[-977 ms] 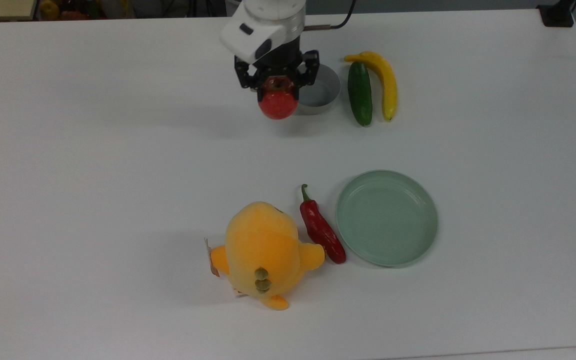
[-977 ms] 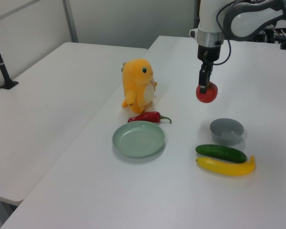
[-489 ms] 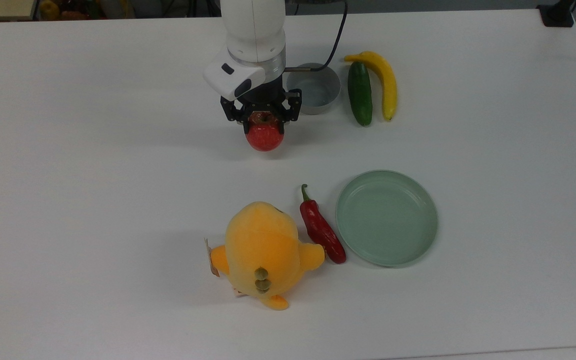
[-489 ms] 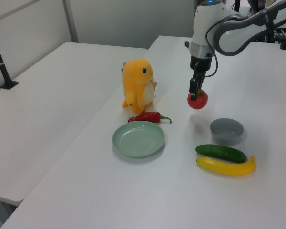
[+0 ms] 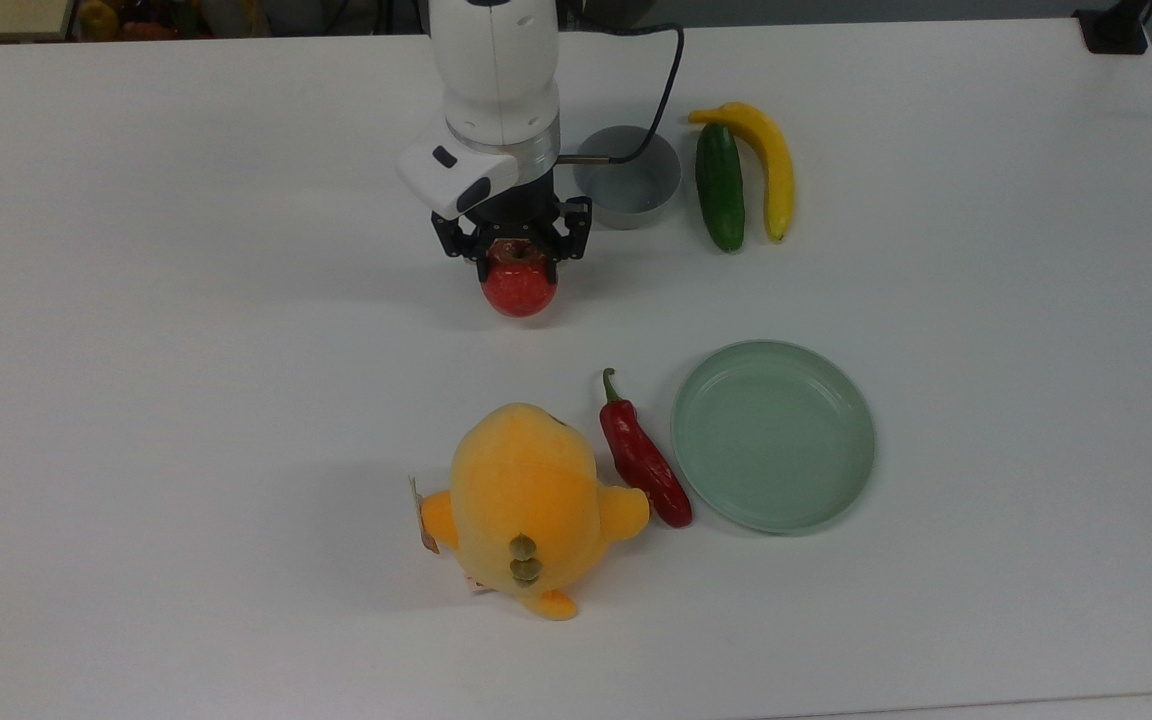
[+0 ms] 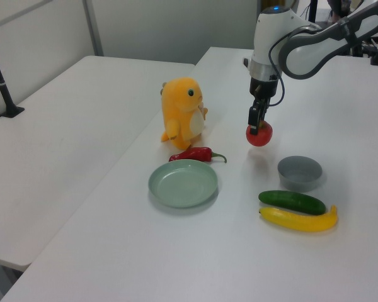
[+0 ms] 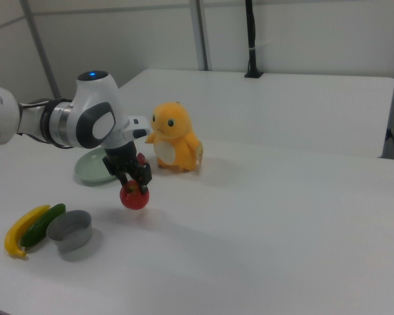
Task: Red apple placed in the center of the desktop
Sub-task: 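Lower the apple onto the open table and open the gripper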
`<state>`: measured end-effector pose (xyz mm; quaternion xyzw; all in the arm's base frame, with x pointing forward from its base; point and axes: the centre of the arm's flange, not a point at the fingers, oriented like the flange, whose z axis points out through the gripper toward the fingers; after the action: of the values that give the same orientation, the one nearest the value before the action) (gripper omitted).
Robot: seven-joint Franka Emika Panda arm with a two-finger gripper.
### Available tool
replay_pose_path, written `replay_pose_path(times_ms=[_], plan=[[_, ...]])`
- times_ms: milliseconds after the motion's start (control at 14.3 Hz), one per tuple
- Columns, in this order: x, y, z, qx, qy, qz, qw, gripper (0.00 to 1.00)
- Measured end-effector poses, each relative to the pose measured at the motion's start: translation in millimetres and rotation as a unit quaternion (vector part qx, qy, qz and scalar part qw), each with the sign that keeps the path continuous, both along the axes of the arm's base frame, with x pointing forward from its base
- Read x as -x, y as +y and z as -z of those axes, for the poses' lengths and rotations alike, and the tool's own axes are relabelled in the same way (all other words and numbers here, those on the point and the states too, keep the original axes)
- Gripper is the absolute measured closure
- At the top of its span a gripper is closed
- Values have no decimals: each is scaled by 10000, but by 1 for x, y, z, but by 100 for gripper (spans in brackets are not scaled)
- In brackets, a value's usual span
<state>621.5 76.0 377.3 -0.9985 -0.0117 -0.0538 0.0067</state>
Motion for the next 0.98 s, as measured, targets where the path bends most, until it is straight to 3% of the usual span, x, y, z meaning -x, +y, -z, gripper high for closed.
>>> replay_pose_path(times_ms=[279,489,559,977], plan=[[-3,-4,2,21,-22,23,10000,30],[-3,-4,3,121,-31,-45,9999,3],[-3,-5,3,154,-30,-67,9999,0],[-3,-4,4,170,-24,-79,9998,0]])
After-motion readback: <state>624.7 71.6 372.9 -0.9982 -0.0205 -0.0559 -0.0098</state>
